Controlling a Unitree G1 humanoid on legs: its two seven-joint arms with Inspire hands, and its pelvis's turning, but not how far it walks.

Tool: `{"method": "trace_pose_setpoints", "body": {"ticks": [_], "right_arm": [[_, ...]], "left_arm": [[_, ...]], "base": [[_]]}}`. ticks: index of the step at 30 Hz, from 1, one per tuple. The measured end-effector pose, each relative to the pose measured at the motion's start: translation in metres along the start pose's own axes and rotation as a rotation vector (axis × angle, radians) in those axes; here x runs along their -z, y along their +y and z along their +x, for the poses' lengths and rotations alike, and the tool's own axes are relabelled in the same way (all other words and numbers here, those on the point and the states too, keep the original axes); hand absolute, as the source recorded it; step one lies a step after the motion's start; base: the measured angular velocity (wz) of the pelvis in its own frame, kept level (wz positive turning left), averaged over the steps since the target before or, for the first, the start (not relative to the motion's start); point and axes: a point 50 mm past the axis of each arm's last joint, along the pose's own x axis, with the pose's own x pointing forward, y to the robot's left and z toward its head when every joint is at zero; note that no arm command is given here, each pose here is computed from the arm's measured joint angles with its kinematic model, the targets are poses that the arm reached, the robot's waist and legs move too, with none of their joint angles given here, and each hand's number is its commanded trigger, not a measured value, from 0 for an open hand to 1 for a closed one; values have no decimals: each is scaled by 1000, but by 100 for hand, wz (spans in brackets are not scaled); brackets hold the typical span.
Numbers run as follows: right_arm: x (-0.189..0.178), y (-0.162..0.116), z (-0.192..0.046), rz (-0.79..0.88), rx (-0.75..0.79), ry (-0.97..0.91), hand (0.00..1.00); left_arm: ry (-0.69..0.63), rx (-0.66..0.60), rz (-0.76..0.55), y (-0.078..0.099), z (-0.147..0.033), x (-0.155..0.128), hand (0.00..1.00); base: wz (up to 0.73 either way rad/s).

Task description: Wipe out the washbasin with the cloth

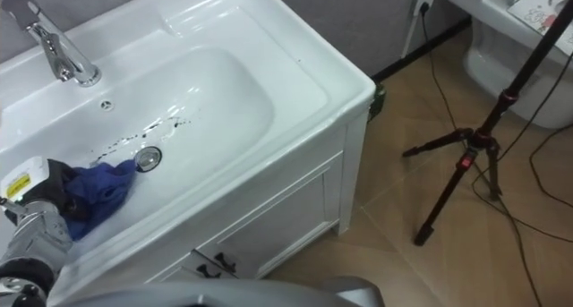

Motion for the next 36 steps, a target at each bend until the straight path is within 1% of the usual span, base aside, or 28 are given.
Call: {"method": "trace_pose_setpoints", "body": {"ticks": [6,11,16,22,29,31,34,36], "right_arm": [[-4,-4,0,7,22,-2,0],[-14,-3,0,14,26,-27,0],[-21,-3,-1,14,25,-52,0],[-20,-2,0,35,29,-57,0],[-5,0,1,40,13,-24,0],[-1,3,1,42,6,-15,0],[3,4,1,43,1,-10,0],[9,9,1,29,-12,-4,0]], "left_arm": [[19,-13,12,-3,-2,7,100],[22,-25,14,-4,-3,8,100],[21,-37,4,-1,-1,6,100],[41,-44,-55,2,0,4,100],[59,-62,-85,13,7,-9,100],[50,-65,-89,17,10,-16,100],[27,-48,-114,17,11,-27,100],[1,-50,-132,21,13,-39,100]], "base": [[1],[0],[0],[4],[14],[16],[8],[3]]}}
